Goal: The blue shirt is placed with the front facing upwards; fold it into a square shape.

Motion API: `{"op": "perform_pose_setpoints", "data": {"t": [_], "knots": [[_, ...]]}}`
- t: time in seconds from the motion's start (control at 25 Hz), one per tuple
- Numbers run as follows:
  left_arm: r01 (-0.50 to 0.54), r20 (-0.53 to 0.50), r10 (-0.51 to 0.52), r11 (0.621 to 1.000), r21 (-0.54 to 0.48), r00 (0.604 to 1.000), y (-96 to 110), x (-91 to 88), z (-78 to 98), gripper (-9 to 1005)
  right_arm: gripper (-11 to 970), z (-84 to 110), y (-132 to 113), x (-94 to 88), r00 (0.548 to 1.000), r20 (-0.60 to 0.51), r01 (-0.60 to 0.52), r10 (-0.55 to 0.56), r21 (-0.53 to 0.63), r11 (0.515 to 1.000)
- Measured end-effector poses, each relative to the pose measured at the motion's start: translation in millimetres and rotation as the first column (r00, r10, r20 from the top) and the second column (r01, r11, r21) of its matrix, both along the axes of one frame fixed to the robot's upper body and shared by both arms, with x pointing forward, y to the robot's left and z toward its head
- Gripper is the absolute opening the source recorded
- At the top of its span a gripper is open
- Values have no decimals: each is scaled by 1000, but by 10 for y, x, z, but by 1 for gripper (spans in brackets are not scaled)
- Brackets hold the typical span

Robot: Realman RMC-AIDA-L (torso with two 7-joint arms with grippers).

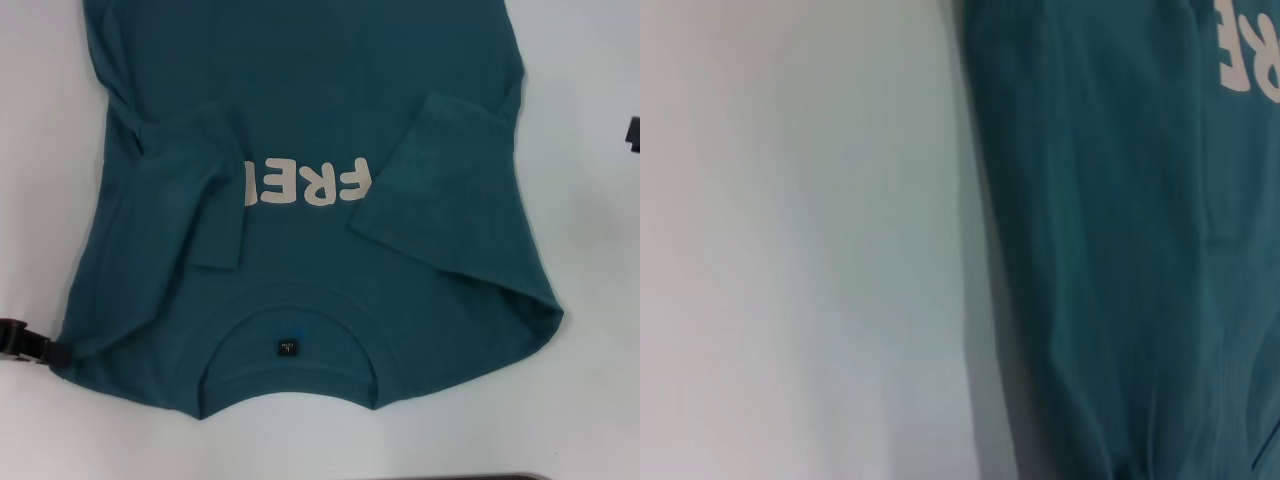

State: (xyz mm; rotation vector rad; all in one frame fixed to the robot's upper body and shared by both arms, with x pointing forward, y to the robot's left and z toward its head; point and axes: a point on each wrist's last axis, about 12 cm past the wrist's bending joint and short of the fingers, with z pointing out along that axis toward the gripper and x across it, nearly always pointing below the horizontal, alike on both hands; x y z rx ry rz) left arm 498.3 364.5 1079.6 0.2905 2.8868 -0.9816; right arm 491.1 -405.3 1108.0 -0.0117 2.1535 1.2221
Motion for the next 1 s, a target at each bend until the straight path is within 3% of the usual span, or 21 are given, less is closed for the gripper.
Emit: {"op": "perform_pose_setpoints", "data": {"t": [0.4, 1.0], "knots": [[5, -2, -5, 1000, -3, 1000, 23, -8, 17, 33, 542, -118, -18, -199, 976, -204, -75, 69, -25, 997], [25, 6, -25, 1000, -7, 1000, -16, -8, 0, 32, 543, -301, 83, -341, 917, -376, -149, 132, -16, 989]]}}
